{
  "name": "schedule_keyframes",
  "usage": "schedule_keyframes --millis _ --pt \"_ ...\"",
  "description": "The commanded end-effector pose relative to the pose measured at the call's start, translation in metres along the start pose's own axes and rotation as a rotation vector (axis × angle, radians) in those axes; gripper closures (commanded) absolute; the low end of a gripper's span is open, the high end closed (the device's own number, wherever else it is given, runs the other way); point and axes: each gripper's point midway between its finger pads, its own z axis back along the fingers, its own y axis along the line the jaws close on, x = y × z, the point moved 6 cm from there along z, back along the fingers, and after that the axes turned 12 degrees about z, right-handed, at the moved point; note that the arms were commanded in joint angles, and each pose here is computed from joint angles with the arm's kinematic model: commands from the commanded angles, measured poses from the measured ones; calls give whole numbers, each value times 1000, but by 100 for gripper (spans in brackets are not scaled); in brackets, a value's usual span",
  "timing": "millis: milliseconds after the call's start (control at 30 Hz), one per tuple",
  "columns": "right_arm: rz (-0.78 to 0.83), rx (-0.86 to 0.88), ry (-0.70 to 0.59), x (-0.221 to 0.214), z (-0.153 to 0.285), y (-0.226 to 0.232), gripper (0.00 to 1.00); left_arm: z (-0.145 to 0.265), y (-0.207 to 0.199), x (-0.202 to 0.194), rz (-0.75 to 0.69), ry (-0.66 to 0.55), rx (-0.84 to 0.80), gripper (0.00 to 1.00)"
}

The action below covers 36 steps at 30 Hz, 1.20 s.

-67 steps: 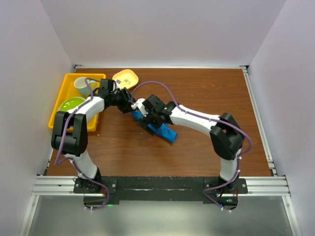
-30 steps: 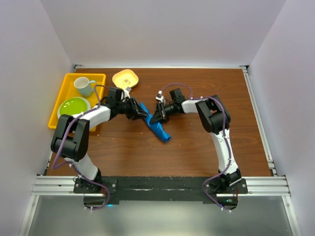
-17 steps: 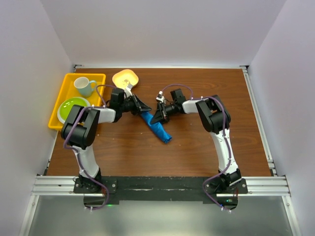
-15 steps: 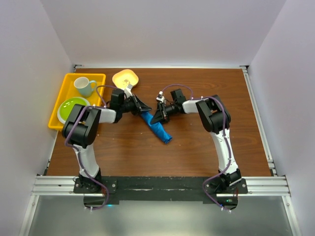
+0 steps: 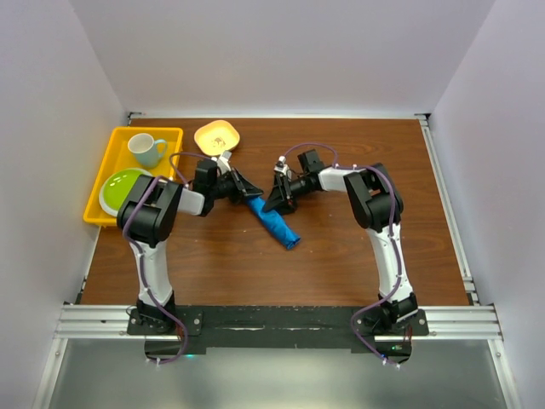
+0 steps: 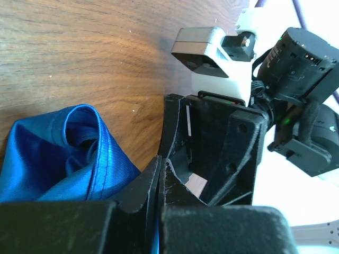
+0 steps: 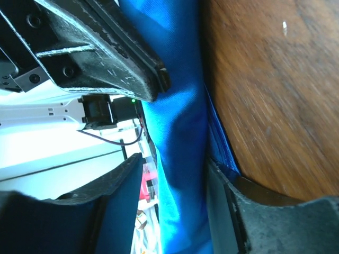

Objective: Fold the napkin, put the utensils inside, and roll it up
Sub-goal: Roll the napkin with the utensil

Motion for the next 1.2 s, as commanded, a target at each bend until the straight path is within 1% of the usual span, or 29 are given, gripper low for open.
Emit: schedule_keyframes --millis 0,33,67,100,133,167,200,233,267,433,467,500,533,567,600,633,667,700,767,867,900,1000,1167 --pt "9 -192 5 -2 11 -10 44 -6 -1 6 -57 -9 -20 100" --pt "30 -208 3 1 14 -5 40 -6 0 5 -54 -6 -18 100" --pt "17 -232 17 -1 17 -2 38 -6 2 5 -52 -5 -13 100" --pt "43 -278 19 0 20 -3 36 -7 2 5 -49 -3 -13 100" --pt "71 -299 17 4 24 4 31 -7 3 5 -49 -1 -13 100" --pt "51 -323 37 0 28 8 30 -8 5 5 -42 3 -10 100" --pt "75 -347 49 0 31 9 27 -8 4 5 -44 5 -13 100" --pt "95 -417 48 4 36 9 25 -9 4 4 -45 7 -14 100" --pt "81 -454 71 0 42 15 22 -10 4 5 -46 8 -15 100" --pt "186 -640 60 8 67 31 18 -10 3 5 -47 16 -19 100" --pt "240 -678 30 13 72 44 14 -11 4 5 -46 18 -15 100" --pt "301 -717 31 14 75 48 13 -11 4 5 -45 19 -15 100" --pt "370 -765 47 13 68 55 9 -11 3 5 -43 23 -14 100" --pt "433 -854 49 16 69 58 8 -12 3 5 -40 25 -13 100" --pt "523 -902 63 18 69 67 7 -12 2 5 -38 26 -11 100" --pt "608 -923 102 15 57 76 7 -13 3 5 -37 31 -6 100" --pt "664 -993 98 18 56 77 4 -13 2 5 -34 34 -6 100" --pt "728 -1016 115 15 54 82 2 -13 2 5 -32 37 -4 100" --pt "820 -1056 122 14 39 88 2 -13 3 4 -23 45 3 100" --pt "919 -1099 194 9 22 85 2 -14 2 4 -7 51 10 100" --pt "930 -1138 206 9 22 82 2 -14 2 4 -4 52 13 100" --pt "959 -1153 254 3 11 73 6 -15 3 4 13 64 31 100" --pt "986 -1178 281 0 3 58 11 -17 4 4 43 88 41 100"
